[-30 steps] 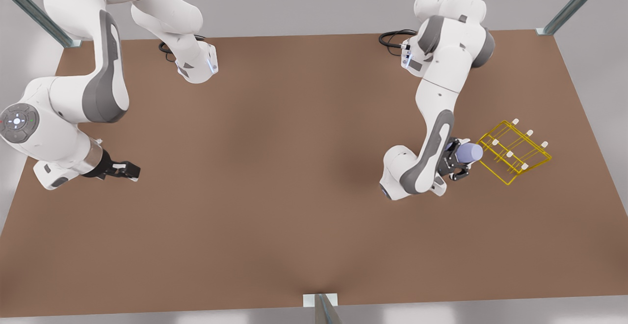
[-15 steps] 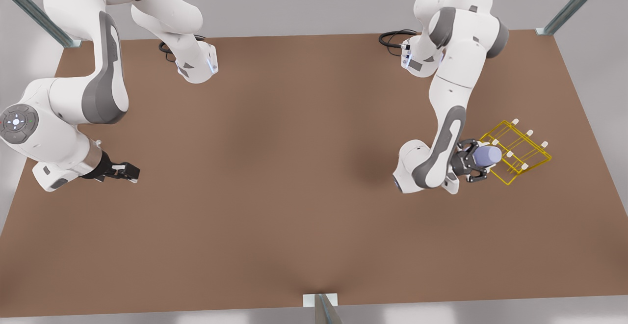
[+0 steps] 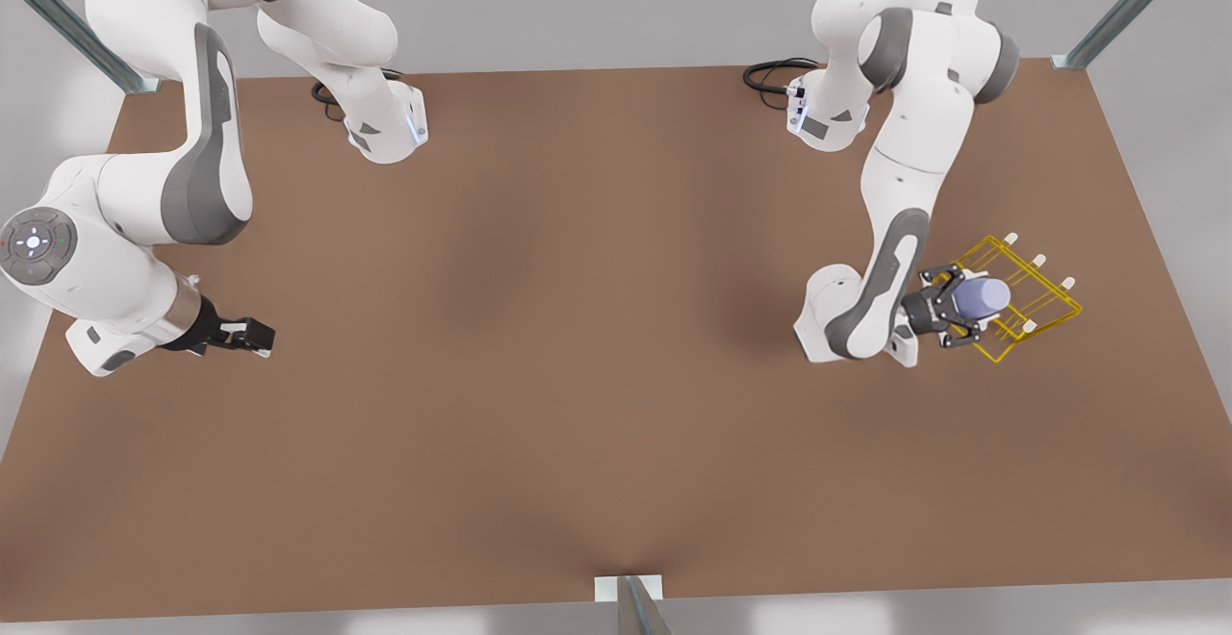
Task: Place the cup on the cup holder
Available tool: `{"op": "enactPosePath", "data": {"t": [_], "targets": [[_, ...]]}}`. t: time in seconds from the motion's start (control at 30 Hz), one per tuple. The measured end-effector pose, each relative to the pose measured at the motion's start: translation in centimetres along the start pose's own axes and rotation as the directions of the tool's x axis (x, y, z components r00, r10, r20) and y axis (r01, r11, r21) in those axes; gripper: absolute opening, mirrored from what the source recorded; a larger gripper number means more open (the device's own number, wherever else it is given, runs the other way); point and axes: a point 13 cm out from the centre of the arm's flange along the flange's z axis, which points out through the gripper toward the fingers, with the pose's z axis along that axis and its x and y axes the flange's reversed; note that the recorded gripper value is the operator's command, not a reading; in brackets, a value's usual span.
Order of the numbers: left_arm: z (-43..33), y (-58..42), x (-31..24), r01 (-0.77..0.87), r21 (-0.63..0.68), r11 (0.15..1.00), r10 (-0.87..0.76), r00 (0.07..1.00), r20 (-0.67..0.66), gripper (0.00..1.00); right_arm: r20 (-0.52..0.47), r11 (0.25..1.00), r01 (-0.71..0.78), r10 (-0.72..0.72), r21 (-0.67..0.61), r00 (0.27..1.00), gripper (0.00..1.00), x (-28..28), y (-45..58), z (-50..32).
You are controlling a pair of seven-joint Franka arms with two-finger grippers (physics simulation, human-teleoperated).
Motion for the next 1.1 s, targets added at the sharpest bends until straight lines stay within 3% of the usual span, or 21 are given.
{"op": "enactPosePath", "data": {"t": [0.47, 0.73, 1.1], "targets": [[0.6, 3.9, 2.0, 0.037, -0.046, 0.998, -0.036, 0.999, 0.025, 0.69, 0.015, 1.0, -0.004, 0.004, 0.0, 1.0, 1.0, -0.5, -0.5, -0.3], [2.3, 3.7, 1.4, 0.095, -0.062, 0.994, -0.092, 0.995, 0.038, 0.69, 0.113, 1.0, -0.02, 0.022, -0.016, 0.993, 1.0, -3.4, -1.5, -0.1], [3.4, 3.4, 1.9, 0.126, -0.053, 0.991, -0.123, 0.991, 0.06, 0.69, 0.101, 0.997, -0.075, 0.077, -0.025, 0.992, 1.0, -3.8, -5.3, 3.1]]}}
